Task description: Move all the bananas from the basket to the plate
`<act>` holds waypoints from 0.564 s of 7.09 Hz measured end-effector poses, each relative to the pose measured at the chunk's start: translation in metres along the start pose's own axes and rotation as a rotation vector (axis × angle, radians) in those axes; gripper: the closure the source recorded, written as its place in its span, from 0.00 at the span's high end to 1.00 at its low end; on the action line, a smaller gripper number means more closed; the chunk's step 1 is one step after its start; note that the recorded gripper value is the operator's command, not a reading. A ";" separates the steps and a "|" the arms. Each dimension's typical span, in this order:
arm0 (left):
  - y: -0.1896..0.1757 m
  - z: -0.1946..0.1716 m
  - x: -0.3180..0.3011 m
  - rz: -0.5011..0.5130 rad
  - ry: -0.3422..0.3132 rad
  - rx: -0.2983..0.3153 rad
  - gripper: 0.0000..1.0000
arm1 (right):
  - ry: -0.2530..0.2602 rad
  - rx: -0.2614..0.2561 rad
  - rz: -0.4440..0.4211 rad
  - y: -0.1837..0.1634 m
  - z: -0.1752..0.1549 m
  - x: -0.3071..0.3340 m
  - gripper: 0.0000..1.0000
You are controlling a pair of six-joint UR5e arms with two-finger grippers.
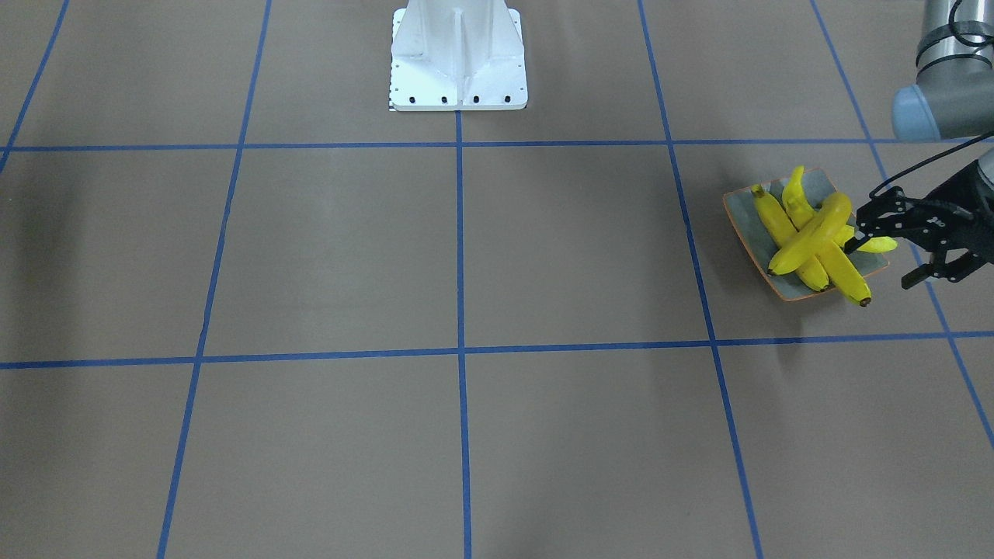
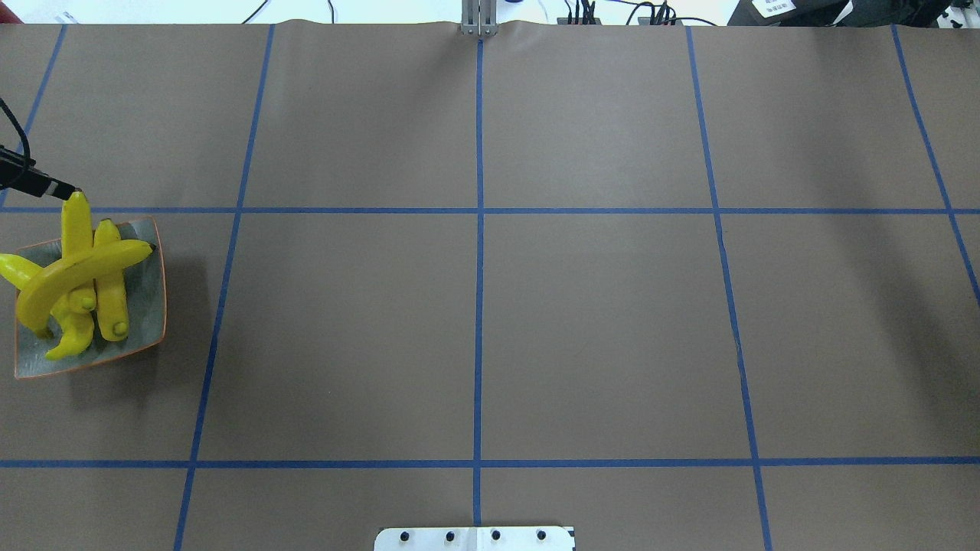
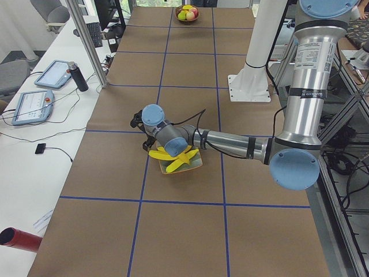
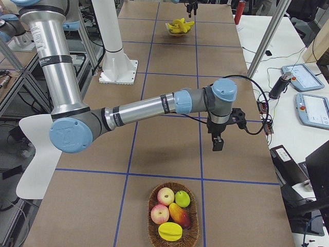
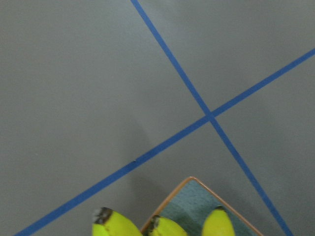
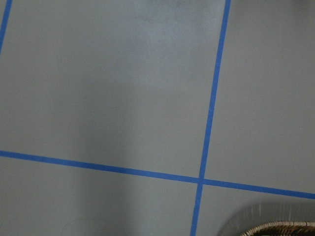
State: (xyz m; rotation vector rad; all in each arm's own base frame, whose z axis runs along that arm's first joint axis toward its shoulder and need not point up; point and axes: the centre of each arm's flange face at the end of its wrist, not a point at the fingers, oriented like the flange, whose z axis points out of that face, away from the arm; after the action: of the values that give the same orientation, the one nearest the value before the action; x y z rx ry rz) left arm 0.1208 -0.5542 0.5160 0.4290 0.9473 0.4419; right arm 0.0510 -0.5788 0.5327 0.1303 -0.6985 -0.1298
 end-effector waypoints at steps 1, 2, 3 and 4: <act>-0.014 -0.014 -0.016 0.004 -0.048 -0.039 1.00 | 0.002 -0.025 -0.023 0.013 0.000 0.021 1.00; -0.020 -0.033 -0.037 0.001 -0.083 -0.082 1.00 | 0.000 -0.054 -0.034 0.028 -0.002 0.043 1.00; -0.016 -0.058 -0.062 -0.010 -0.115 -0.115 1.00 | -0.004 -0.077 -0.035 0.047 -0.004 0.066 1.00; -0.005 -0.086 -0.089 -0.029 -0.146 -0.140 1.00 | -0.005 -0.093 -0.031 0.067 -0.003 0.087 1.00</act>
State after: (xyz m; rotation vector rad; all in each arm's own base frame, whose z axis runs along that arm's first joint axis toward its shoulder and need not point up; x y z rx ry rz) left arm 0.0037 -0.5922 0.5292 0.3156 0.7751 0.4416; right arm 0.1243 -0.5272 0.5962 0.0518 -0.6948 -0.1916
